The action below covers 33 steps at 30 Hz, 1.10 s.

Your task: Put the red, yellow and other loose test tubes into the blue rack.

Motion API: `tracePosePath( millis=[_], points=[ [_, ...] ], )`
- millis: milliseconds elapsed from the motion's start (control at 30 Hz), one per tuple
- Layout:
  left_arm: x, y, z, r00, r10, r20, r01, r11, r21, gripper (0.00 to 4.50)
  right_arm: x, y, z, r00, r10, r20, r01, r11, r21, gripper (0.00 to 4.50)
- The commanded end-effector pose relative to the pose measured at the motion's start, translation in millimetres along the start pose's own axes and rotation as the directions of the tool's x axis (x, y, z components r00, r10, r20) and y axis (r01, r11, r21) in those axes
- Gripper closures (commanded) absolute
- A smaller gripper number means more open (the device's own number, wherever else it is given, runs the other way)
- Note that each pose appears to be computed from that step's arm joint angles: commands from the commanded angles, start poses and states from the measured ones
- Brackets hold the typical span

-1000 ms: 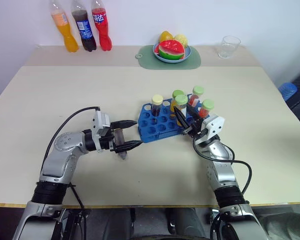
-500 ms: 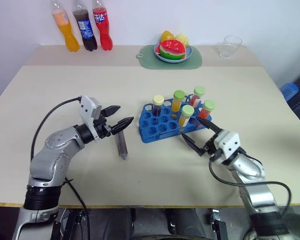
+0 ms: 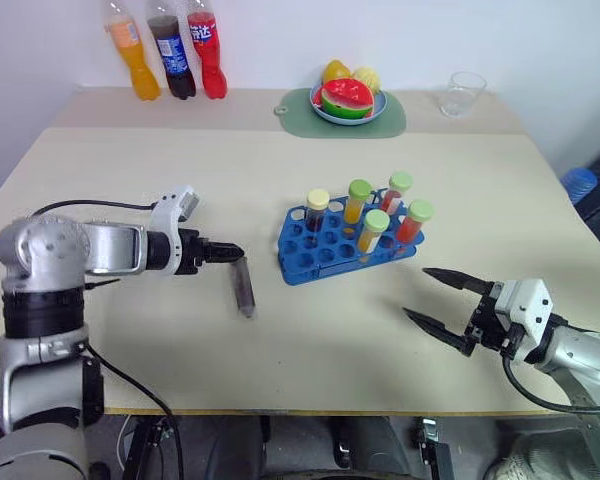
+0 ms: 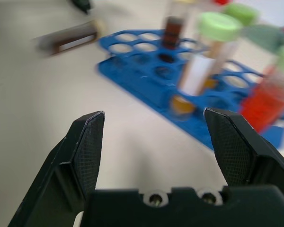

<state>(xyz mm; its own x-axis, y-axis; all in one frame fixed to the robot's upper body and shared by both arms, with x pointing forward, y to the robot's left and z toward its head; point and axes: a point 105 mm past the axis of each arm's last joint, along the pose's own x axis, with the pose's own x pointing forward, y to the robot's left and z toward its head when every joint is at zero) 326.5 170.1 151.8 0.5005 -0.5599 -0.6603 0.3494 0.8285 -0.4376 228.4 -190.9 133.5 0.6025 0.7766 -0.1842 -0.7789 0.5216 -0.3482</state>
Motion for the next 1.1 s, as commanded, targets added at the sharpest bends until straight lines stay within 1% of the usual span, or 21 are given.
tracePosePath(
  millis=[33,133,300,400,567,700,800,900,933,967,1100],
  points=[
    [7.3,-9.3,-2.6,0.995,-0.008,-0.098,0.003,0.999,-0.053,0.66,-2.0,5.8,11.7,0.998,0.063,0.015,-0.062,0.997,-0.043,0.82],
    [8.6,-19.3,-4.8,0.990,-0.015,-0.141,0.004,0.997,-0.083,0.66,-2.8,8.0,12.3,0.996,0.086,0.015,-0.085,0.995,-0.045,0.82],
    [13.3,-19.5,-9.3,0.973,0.001,-0.231,-0.023,0.996,-0.091,0.66,-2.0,14.0,10.9,0.991,0.133,0.003,-0.133,0.989,-0.057,0.82],
    [20.6,-15.8,-5.9,0.971,0.046,-0.236,-0.075,0.990,-0.117,0.66,-0.1,15.2,10.1,0.990,0.139,-0.002,-0.138,0.988,-0.070,0.82],
    [45.3,-21.3,-4.2,0.959,0.117,-0.257,-0.159,0.976,-0.150,0.66,4.0,16.8,13.9,0.992,0.126,0.019,-0.125,0.990,-0.071,0.82],
    [58.4,-24.5,-8.7,0.942,0.175,-0.286,-0.225,0.963,-0.150,0.66,5.9,19.1,16.0,0.992,0.125,0.022,-0.123,0.990,-0.074,0.82],
    [61.7,-25.6,-10.7,0.935,0.219,-0.278,-0.264,0.955,-0.136,1.51,5.4,20.4,17.4,0.993,0.119,0.022,-0.117,0.990,-0.075,0.75],
    [62.4,-26.9,-9.9,0.934,0.231,-0.273,-0.276,0.951,-0.137,3.03,4.2,20.8,17.7,0.994,0.109,0.020,-0.107,0.992,-0.072,0.75],
    [63.1,-26.4,-9.5,0.932,0.241,-0.272,-0.287,0.946,-0.147,3.46,4.0,21.5,17.1,0.994,0.106,0.019,-0.105,0.992,-0.071,0.75],
    [63.6,-27.8,-9.2,0.934,0.236,-0.269,-0.283,0.947,-0.151,3.68,3.8,22.3,16.4,0.994,0.105,0.018,-0.104,0.992,-0.070,0.75],
    [62.0,-36.0,-5.5,0.954,0.190,-0.232,-0.228,0.962,-0.150,3.69,4.2,21.7,14.4,0.995,0.096,0.016,-0.094,0.993,-0.069,0.75]
  ],
)
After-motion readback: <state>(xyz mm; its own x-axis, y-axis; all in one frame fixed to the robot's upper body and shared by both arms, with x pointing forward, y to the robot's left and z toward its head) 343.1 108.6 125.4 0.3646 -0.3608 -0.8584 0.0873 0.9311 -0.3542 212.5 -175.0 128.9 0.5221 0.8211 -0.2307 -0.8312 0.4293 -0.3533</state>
